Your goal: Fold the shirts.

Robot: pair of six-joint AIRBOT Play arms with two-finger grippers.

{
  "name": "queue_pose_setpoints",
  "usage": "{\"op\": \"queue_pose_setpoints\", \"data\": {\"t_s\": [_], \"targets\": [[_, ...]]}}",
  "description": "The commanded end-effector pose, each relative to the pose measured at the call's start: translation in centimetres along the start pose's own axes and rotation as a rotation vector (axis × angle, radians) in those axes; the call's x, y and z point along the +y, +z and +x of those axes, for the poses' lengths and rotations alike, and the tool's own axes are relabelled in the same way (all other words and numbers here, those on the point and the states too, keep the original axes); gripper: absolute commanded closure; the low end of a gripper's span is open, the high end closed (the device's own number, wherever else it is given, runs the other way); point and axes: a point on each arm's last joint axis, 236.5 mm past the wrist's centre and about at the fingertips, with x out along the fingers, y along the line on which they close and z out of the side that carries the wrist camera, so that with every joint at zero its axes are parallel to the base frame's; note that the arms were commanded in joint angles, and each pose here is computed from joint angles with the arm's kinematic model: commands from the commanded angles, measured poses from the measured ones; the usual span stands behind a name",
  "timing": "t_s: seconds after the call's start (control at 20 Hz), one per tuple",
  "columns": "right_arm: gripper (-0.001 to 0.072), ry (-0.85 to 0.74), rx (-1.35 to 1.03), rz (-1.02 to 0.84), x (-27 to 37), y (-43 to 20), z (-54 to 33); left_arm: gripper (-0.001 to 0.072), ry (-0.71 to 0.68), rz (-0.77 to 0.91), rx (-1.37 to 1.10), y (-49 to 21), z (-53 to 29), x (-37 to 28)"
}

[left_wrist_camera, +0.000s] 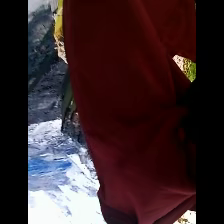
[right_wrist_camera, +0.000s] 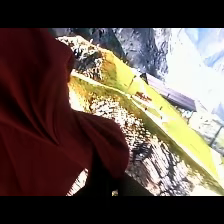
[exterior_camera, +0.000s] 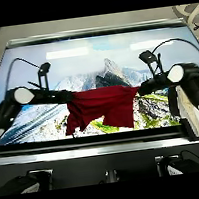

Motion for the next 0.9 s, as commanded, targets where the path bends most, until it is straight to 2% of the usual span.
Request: {"op": "queue_pose_setpoints", "data": {"t_s": [0.0, 0.05, 0.1, 0.15, 0.2, 0.3, 0.35, 0.45, 0.55, 0.75, 0.85], "targets": [[0.0696, 0.107, -0.006, 0.249, 1.5, 0.1, 5.3, 0.0637, -0.043, -0.120, 0.101, -0.9, 5.4, 0.7], [0.0695, 0.123, -0.037, 0.274, 1.7, 0.9, 5.4, 0.0544, -0.054, -0.128, 0.110, -0.6, 5.6, 0.4], [0.0617, 0.115, -0.081, 0.279, 1.4, 2.0, 5.1, 0.0323, -0.053, -0.119, 0.119, -0.3, 5.3, 0.4], [0.0389, 0.099, -0.093, 0.248, 1.1, 2.5, 4.5, 0.0121, -0.040, -0.106, 0.135, 0.0, 4.4, 0.9], [0.0164, 0.065, -0.089, 0.148, 0.5, 2.8, 3.6, 0.0071, -0.005, -0.086, 0.178, -0.2, 2.9, 2.1], [0.0141, -0.033, 0.006, -0.065, -1.5, 1.7, 1.2, 0.0082, 0.076, -0.078, 0.298, -1.6, -0.9, 5.1], [0.0141, -0.097, 0.075, -0.120, -3.0, 0.6, 0.0, 0.0109, 0.085, -0.076, 0.342, -2.7, -2.7, 5.9], [0.0141, -0.190, 0.176, -0.214, -5.2, -1.3, -1.9, 0.0109, 0.094, -0.096, 0.349, -4.4, -5.4, 7.2], [0.0141, -0.168, 0.206, -0.261, -4.9, -2.0, -1.5, 0.0107, 0.104, -0.141, 0.362, -7.5, -6.3, 8.1], [0.0142, -0.018, 0.225, -0.207, -2.0, -2.5, 1.2, 0.0108, 0.085, -0.241, 0.509, -16.7, -3.8, 9.0], [0.0161, 0.058, 0.261, -0.180, -0.5, -3.4, 2.2, 0.0108, 0.057, -0.302, 0.503, -18.6, -1.7, 9.2]]}}
